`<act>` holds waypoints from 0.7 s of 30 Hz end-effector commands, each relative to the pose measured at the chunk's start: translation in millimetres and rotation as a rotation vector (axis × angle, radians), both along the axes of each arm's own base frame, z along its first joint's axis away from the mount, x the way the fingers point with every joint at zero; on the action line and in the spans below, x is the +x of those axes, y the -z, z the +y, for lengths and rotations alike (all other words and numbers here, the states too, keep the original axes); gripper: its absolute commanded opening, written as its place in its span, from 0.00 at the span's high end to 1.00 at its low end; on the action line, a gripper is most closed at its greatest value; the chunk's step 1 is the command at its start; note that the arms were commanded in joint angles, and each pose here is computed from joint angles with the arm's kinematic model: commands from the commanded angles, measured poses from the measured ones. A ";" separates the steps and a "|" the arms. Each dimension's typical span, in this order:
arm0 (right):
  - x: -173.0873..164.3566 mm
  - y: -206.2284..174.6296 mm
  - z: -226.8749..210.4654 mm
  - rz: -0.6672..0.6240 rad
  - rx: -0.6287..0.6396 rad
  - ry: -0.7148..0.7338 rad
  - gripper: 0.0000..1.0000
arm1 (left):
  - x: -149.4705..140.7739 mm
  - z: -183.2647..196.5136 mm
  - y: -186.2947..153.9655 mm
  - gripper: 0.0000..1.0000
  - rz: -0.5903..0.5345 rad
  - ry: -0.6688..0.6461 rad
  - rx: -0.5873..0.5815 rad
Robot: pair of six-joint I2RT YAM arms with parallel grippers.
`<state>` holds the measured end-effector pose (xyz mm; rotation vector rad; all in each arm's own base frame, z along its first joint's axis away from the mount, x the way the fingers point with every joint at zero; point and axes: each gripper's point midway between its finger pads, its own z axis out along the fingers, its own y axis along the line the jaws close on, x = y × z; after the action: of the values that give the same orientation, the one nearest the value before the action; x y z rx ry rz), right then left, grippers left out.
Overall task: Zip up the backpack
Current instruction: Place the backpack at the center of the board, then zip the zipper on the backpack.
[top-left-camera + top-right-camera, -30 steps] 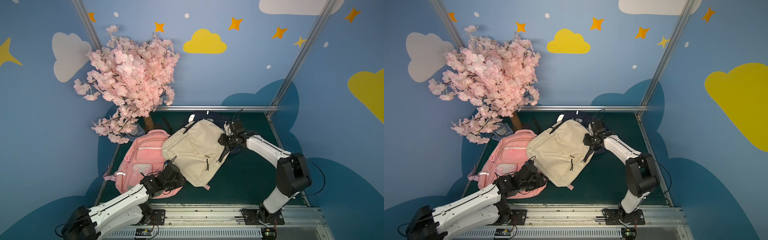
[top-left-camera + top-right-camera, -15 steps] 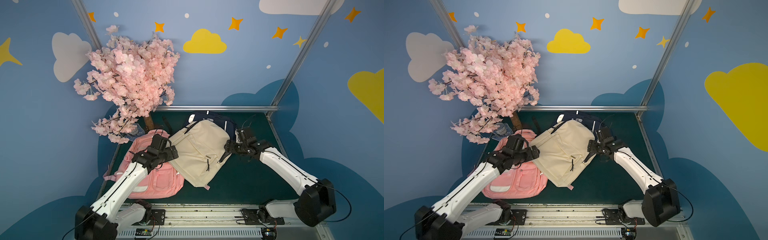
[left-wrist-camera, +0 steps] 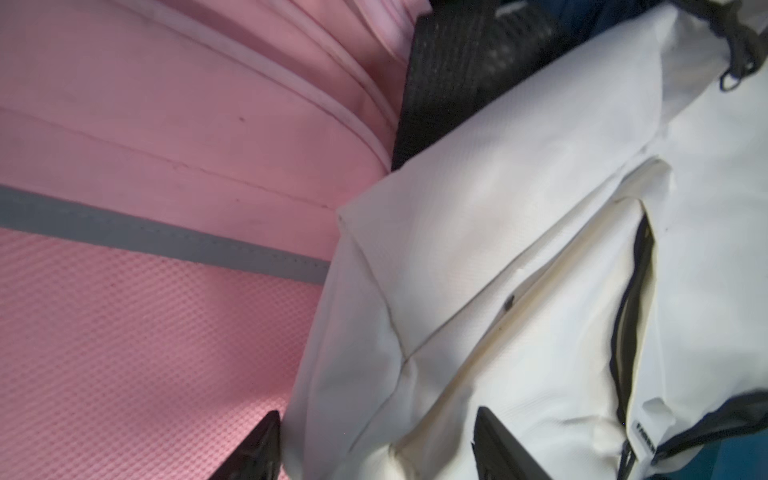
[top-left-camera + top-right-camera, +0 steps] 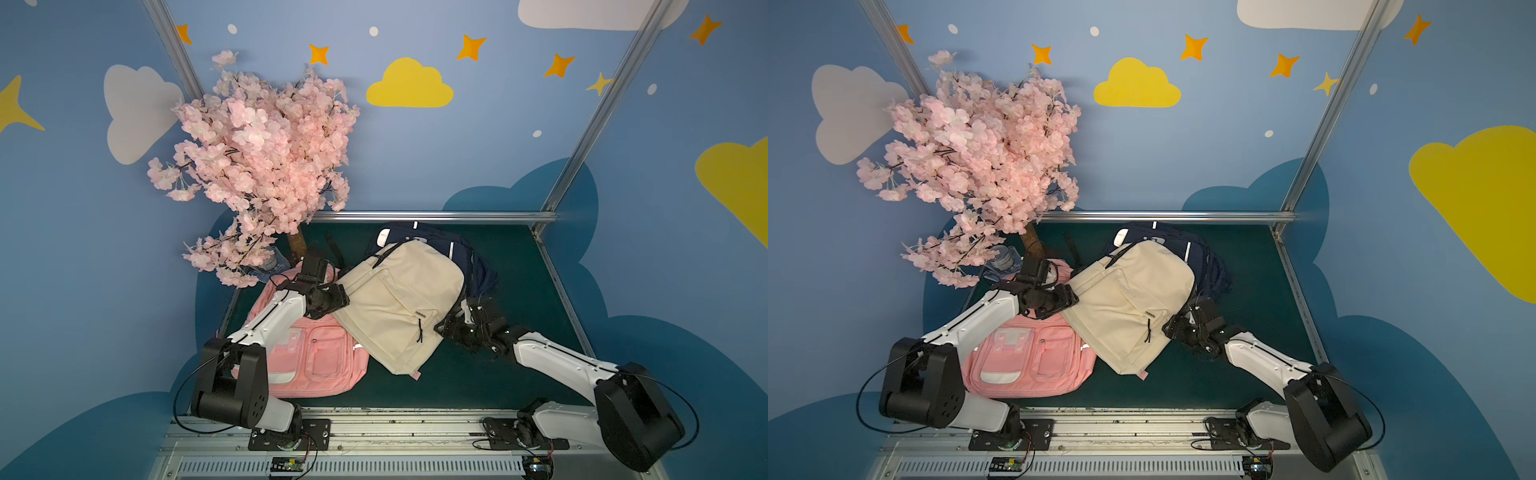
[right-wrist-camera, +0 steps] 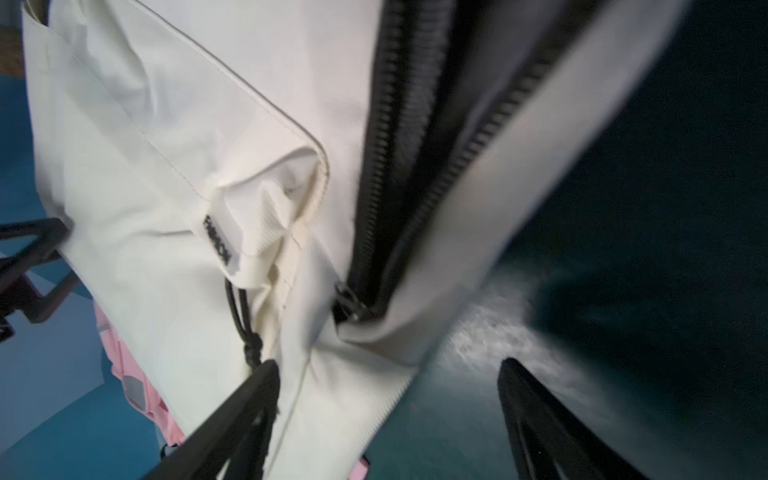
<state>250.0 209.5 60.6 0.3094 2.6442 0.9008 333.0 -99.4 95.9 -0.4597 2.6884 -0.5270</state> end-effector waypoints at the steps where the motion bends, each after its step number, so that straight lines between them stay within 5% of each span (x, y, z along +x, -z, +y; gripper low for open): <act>1: 21.1 -17.1 27.5 -0.052 0.135 -0.013 0.23 | -12.3 -16.6 -0.5 0.44 0.004 0.050 -0.064; 8: 40.6 -37.7 22.6 -0.121 0.050 -0.029 0.70 | -55.3 -23.5 -6.0 0.74 -0.022 0.039 -0.040; 16: 52.7 -66.6 6.9 -0.215 -0.102 -0.072 0.86 | -130.7 -34.1 -5.6 0.91 -0.066 -0.003 -0.103; 21: 52.5 -66.0 0.4 -0.211 -0.132 -0.107 0.99 | -164.8 -29.7 14.4 0.86 -0.052 -0.020 -0.153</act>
<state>302.1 218.8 121.2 0.0979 2.5225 0.8037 178.8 -138.5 92.7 -0.3835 2.5864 -0.7487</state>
